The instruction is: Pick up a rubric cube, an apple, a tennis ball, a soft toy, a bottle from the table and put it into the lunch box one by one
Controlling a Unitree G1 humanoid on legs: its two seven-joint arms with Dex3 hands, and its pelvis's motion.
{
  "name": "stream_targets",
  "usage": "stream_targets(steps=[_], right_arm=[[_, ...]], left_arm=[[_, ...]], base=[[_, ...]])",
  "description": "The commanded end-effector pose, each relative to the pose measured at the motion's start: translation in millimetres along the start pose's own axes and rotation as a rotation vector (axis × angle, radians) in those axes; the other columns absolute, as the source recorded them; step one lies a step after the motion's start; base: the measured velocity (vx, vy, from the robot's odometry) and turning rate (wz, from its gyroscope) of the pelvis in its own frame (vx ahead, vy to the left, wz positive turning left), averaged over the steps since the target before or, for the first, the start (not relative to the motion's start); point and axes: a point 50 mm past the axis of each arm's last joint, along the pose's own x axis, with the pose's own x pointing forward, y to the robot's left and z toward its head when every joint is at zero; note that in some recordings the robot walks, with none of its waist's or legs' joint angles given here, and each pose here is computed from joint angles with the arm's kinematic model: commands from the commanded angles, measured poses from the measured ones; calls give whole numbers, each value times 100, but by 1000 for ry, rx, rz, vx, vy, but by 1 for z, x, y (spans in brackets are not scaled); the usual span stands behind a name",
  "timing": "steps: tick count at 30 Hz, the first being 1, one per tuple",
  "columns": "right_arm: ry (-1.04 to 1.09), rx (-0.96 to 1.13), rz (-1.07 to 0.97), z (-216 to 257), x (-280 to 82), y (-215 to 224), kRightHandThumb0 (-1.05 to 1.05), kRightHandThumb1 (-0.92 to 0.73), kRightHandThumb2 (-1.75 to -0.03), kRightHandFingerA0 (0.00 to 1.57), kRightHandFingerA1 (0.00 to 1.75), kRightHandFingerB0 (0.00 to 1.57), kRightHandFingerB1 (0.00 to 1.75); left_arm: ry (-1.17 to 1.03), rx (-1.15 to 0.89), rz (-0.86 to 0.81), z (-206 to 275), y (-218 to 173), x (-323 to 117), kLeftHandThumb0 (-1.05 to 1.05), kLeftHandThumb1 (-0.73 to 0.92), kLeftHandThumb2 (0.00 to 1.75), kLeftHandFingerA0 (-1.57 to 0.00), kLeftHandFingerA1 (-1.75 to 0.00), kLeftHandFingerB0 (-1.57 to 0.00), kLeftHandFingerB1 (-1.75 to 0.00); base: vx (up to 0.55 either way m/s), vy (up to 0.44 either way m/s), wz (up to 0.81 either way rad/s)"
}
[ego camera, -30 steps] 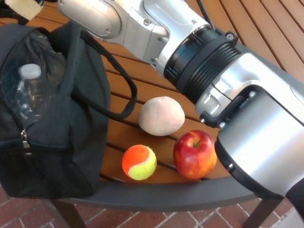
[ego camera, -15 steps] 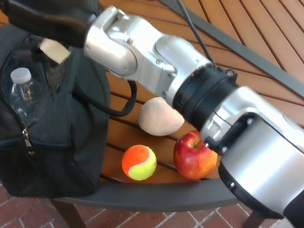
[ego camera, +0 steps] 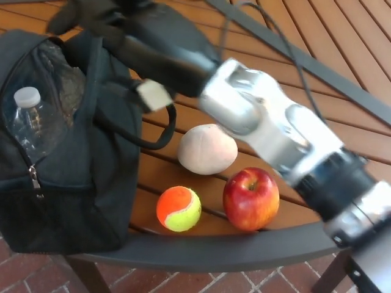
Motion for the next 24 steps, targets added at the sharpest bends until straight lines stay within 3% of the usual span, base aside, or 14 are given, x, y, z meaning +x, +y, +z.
stream_targets(steps=[1,2,6,7,11,12,14,15,18,19,22,23,24], right_arm=[[173,-49,52,-18,-64,-37,-15,-68,-69,57,71,67,52],[198,-59,38,-15,-72,-44,-32,-69,-60,39,56,47,39],[237,-73,20,-10,-85,-55,-32,-69,-60,39,56,47,39],[290,-69,66,-10,-95,-53,-56,-69,-60,26,51,35,32],[374,-57,136,-7,-111,-50,-56,-69,-60,26,51,35,32],[399,-51,180,-9,-115,-46,-62,-70,-61,15,49,27,30],[439,-40,248,-10,-122,-40,-62,-70,-61,15,49,27,30],[469,-15,297,-14,-127,-35,-36,-45,-102,5,54,0,48],[515,25,373,-20,-135,-27,-36,-45,-102,5,54,0,48],[540,43,389,-22,-139,-23,-76,-56,-90,5,38,15,43],[577,71,413,-25,-144,-17,-76,-56,-90,5,38,15,43],[592,81,431,-26,-148,-14,-70,-73,-61,3,38,21,29],[602,89,444,-27,-150,-12,-70,-73,-61,3,38,21,29]], left_arm=[[0,-26,-33,-4,-18,-6,-9,64,84,-106,-107,-96,-104],[-2,-21,-28,-3,-17,-5,-10,66,85,-102,-107,-95,-105],[-3,-13,-23,-3,-14,-4,-10,66,85,-102,-107,-95,-105],[-3,-11,-23,-2,-13,-4,-10,65,82,-105,-103,-99,-102],[-4,-9,-25,-2,-11,-4,-10,65,82,-105,-103,-99,-102],[-5,-14,-25,-2,-11,-4,-9,63,83,-105,-104,-98,-103],[-7,-23,-25,-2,-11,-4,-9,63,83,-105,-104,-98,-103],[-10,-19,-27,-2,-11,-4,-9,63,85,-105,-104,-98,-103],[-14,-13,-29,-1,-10,-3,-9,63,85,-105,-104,-98,-103],[-12,-16,-24,-1,-10,-3,-10,62,87,-104,-106,-97,-104],[-8,-22,-17,-2,-9,-3,-10,62,87,-104,-106,-97,-104],[-9,-22,-18,-2,-9,-4,-9,60,87,-108,-105,-98,-105],[-9,-23,-19,-2,-9,-4,-9,60,87,-108,-105,-98,-105]], base=[[0,0,0],[0,0,0],[0,0,0],[0,0,0],[0,0,0],[0,0,0],[0,0,0],[0,0,0],[0,0,0],[0,0,0],[0,0,0],[0,0,0],[0,0,0]])
